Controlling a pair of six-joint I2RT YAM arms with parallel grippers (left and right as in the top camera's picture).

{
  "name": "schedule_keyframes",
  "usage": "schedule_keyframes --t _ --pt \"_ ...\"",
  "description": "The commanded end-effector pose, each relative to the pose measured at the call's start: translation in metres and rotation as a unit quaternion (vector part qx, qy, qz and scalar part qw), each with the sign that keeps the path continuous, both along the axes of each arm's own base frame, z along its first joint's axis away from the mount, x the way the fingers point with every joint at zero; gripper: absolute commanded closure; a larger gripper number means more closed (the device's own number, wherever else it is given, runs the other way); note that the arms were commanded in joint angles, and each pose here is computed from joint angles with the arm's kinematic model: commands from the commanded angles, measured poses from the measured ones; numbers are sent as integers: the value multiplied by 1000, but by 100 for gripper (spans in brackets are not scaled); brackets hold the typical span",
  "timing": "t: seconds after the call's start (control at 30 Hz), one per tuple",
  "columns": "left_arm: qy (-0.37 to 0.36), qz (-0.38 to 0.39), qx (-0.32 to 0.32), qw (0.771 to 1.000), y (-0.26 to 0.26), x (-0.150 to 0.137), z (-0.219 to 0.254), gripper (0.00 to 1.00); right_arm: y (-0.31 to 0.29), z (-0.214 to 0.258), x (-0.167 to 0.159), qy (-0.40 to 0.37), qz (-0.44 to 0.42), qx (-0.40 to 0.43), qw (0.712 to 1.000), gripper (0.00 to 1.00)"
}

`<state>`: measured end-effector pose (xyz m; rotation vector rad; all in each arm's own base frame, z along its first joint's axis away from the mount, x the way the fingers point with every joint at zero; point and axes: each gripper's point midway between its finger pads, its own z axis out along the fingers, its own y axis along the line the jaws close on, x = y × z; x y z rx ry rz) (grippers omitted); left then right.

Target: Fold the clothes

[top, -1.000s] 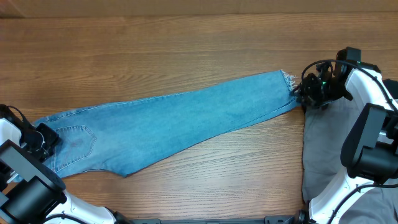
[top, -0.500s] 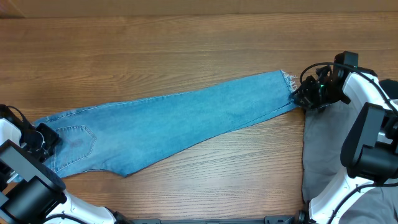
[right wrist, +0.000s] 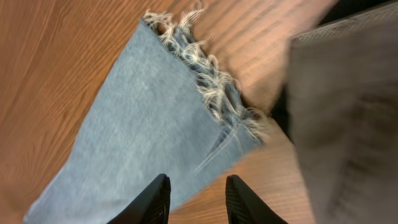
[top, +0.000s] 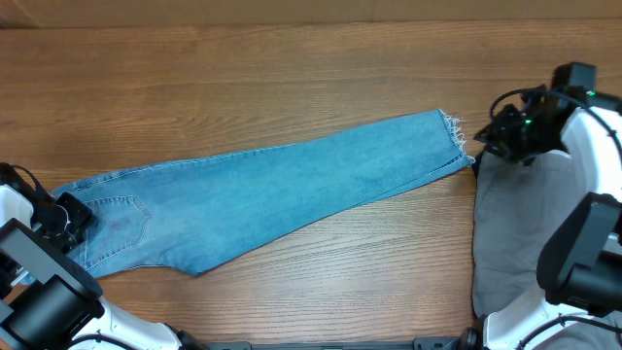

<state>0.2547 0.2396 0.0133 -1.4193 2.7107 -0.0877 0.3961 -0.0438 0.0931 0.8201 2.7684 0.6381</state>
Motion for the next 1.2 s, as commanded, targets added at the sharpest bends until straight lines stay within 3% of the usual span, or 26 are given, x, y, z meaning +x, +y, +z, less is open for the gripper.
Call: schedule_keyframes --t 0.0,0.47,0.73,1.17 --pt "5 -3 -5 1000 0 -2 -2 55 21 -29 -10 35 -20 12 999 67" --pt "7 -2 -7 1000 -1 -3 -2 53 23 -56 -1 31 -90 29 995 67" --pt "9 -2 -10 1000 -2 -4 -2 52 23 -76 0 51 -101 35 993 68" --pt "11 -2 -11 1000 -3 -5 -2 51 29 -73 14 21 -90 31 995 71"
